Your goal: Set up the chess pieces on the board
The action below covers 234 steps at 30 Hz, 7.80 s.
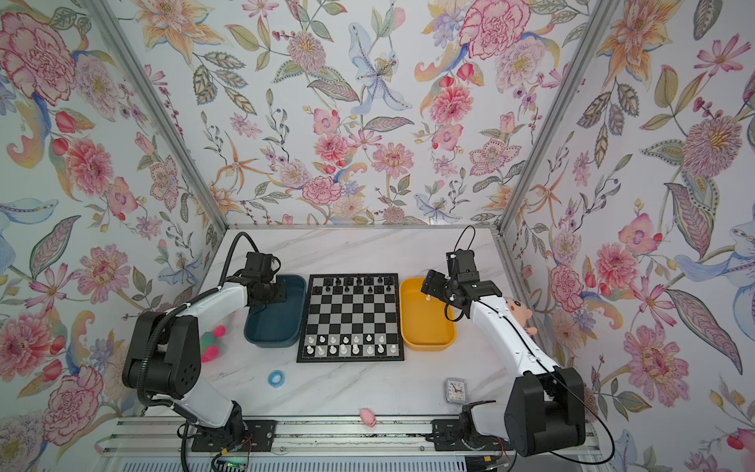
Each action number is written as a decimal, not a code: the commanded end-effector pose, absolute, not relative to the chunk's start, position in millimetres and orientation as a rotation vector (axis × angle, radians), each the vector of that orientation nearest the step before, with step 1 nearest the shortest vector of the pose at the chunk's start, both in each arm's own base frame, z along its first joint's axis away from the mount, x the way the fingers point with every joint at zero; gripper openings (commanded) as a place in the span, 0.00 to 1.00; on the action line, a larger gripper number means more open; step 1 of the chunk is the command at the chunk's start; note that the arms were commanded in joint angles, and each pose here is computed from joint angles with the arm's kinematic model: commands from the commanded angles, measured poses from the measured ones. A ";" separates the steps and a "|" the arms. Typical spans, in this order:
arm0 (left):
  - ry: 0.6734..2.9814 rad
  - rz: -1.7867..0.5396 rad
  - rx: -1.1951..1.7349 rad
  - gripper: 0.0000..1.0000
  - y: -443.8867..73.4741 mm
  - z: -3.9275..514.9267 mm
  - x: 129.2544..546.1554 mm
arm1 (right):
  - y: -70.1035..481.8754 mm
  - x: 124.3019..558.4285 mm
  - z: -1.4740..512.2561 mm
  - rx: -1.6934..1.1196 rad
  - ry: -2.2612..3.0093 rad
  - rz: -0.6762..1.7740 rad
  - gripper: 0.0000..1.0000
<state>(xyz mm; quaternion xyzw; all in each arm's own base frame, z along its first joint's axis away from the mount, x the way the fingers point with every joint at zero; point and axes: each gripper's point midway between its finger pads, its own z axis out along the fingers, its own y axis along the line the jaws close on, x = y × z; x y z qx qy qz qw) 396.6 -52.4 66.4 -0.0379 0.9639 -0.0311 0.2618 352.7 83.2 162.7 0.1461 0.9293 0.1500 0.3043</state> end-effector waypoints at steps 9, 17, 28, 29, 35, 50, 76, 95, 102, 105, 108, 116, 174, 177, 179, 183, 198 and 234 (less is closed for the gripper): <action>2.643 -0.002 -0.072 0.31 -44.3 60.0 411.6 | 81.1 346.5 159.6 0.371 2.491 0.383 0.81; 2.670 0.009 -0.058 0.30 -44.2 54.5 414.1 | 78.8 345.3 159.0 0.378 2.493 0.373 0.81; 2.701 0.025 -0.046 0.27 -43.4 42.8 414.0 | 79.3 344.9 154.4 0.383 2.508 0.372 0.81; 2.702 0.026 -0.047 0.27 -43.3 42.0 414.2 | 79.2 345.1 154.5 0.382 2.507 0.371 0.81; 2.701 0.024 -0.038 0.26 -44.2 40.3 416.0 | 79.3 344.7 153.4 0.385 2.510 0.371 0.81; 2.698 -0.002 -0.037 0.22 -47.8 37.1 421.2 | 80.8 345.2 146.9 0.394 2.530 0.376 0.81; 2.705 -0.015 -0.031 0.09 -49.9 33.4 421.7 | 83.1 345.1 142.0 0.398 2.545 0.389 0.80; 2.628 -0.010 -0.013 0.03 -54.7 70.8 420.9 | 84.6 344.8 140.7 0.399 2.550 0.394 0.79; 2.589 -0.008 -0.007 0.03 -57.4 90.9 420.4 | 86.0 345.7 139.2 0.396 2.554 0.400 0.79; 2.573 -0.008 -0.003 0.03 -58.6 99.6 419.9 | 86.8 346.0 139.1 0.394 2.554 0.403 0.79; 2.558 -0.009 0.005 0.04 -60.5 108.8 419.5 | 88.6 345.8 139.0 0.389 2.556 0.410 0.79; 2.517 -0.022 0.035 0.04 -67.7 132.2 422.7 | 94.0 345.9 138.7 0.371 2.556 0.437 0.79; 2.527 -0.125 0.372 0.04 -189.1 132.1 454.4 | 98.1 336.1 144.9 0.249 2.489 0.527 1.00; 2.546 -0.123 0.374 0.04 -189.0 123.6 452.4 | 101.2 337.7 147.4 0.236 2.473 0.551 1.00; 2.561 -0.116 0.376 0.04 -188.1 117.1 451.2 | 101.0 337.3 148.9 0.227 2.467 0.549 1.00; 2.583 -0.113 0.378 0.04 -188.4 106.6 449.5 | 101.1 336.0 150.3 0.216 2.458 0.552 0.99; 2.640 -0.084 0.379 0.04 -186.3 75.8 448.9 | 102.6 336.3 152.3 0.203 2.446 0.572 0.98; 2.676 -0.062 0.319 0.05 -164.0 50.3 455.5 | 105.2 336.8 150.4 0.205 2.449 0.596 0.97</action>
